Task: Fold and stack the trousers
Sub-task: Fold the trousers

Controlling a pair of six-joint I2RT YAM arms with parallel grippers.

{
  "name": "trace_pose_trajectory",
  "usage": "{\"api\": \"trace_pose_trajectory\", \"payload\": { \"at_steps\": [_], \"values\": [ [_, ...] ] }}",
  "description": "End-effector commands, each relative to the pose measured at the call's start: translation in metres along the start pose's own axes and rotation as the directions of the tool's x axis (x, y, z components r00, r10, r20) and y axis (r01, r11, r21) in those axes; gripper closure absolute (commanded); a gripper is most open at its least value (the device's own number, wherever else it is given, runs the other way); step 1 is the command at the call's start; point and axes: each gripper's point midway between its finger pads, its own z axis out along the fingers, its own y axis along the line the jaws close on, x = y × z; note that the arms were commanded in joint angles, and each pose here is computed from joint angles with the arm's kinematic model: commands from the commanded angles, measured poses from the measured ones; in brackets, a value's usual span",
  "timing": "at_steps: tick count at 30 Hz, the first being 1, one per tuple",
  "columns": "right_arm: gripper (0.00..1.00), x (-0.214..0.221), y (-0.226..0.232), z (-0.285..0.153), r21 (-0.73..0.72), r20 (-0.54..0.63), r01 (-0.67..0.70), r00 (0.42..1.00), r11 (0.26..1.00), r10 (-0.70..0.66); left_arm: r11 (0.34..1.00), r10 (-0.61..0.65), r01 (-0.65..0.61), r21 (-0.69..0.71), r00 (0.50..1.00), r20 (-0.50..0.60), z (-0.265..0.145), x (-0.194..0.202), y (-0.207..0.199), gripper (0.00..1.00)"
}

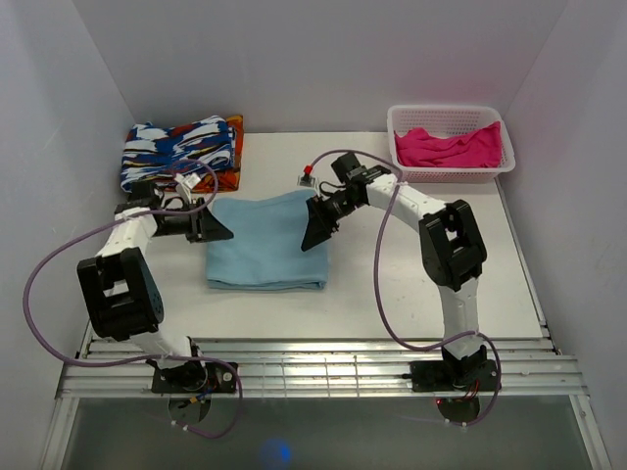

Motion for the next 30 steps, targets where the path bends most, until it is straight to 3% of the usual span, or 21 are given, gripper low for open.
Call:
{"api": "trace_pose_trajectory", "payload": {
  "at_steps": [1, 5, 6, 8, 11, 13, 14, 18, 20, 24, 25, 27, 30],
  "values": [
    [0.26, 0.038, 0.011, 0.018, -0.113, -0.077, -0.025, 0.997, 0.993, 0.017, 0.979, -0.193, 0.195, 0.056, 0.980, -0.048, 0.020, 0.033, 0.009, 0.57],
    [0.27, 0.078, -0.012, 0.040, -0.098, -0.127, -0.154, 0.982, 0.983, 0.141, 0.909, -0.417, 0.413, -0.059, 0.901, -0.119, 0.031, 0.080, 0.057, 0.65],
    [0.27, 0.100, -0.023, 0.045, -0.056, -0.156, -0.233, 0.963, 0.971, 0.222, 0.872, -0.489, 0.482, -0.091, 0.865, -0.107, 0.031, 0.089, 0.075, 0.67],
    [0.27, 0.116, -0.039, 0.049, -0.007, -0.159, -0.239, 0.959, 0.971, 0.235, 0.834, -0.546, 0.530, -0.153, 0.833, -0.090, 0.028, 0.101, 0.097, 0.67],
    [0.27, 0.141, -0.062, 0.048, 0.100, -0.171, -0.274, 0.942, 0.957, 0.288, 0.809, -0.575, 0.556, -0.189, 0.816, -0.060, 0.024, 0.105, 0.124, 0.68],
    [0.27, 0.140, -0.070, 0.046, 0.131, -0.164, -0.280, 0.940, 0.951, 0.299, 0.825, -0.553, 0.539, -0.168, 0.831, -0.052, 0.023, 0.094, 0.127, 0.64],
    [0.27, 0.130, -0.071, 0.045, 0.132, -0.153, -0.257, 0.949, 0.957, 0.276, 0.829, -0.553, 0.541, -0.143, 0.831, -0.058, 0.023, 0.090, 0.121, 0.62],
    [0.26, 0.094, -0.050, 0.038, 0.082, -0.160, -0.183, 0.968, 0.980, 0.194, 0.919, -0.371, 0.376, 0.116, 0.927, -0.058, 0.014, 0.044, 0.069, 0.58],
    [0.24, 0.071, -0.033, 0.032, 0.047, -0.135, -0.121, 0.983, 0.991, 0.127, 0.944, -0.294, 0.293, 0.148, 0.956, -0.013, 0.005, 0.016, 0.056, 0.52],
    [0.15, 0.008, -0.008, 0.015, 0.051, -0.047, 0.061, 0.997, 0.997, -0.059, 0.977, -0.190, 0.180, 0.117, 0.978, 0.083, 0.002, -0.031, 0.052, 0.47],
    [0.13, -0.003, -0.009, 0.012, 0.069, -0.033, 0.092, 0.995, 0.993, -0.090, 0.964, -0.261, 0.254, 0.083, 0.961, 0.089, 0.005, -0.036, 0.057, 0.46],
    [0.11, -0.020, -0.015, 0.009, 0.131, -0.021, 0.137, 0.991, 0.982, -0.135, 0.979, -0.202, 0.198, 0.046, 0.974, 0.107, 0.024, -0.047, 0.065, 0.46],
    [0.09, -0.044, -0.032, 0.002, 0.248, -0.011, 0.199, 0.979, 0.948, -0.203, 0.950, -0.308, 0.311, -0.013, 0.944, 0.116, 0.051, -0.046, 0.096, 0.48]
  ]
}}
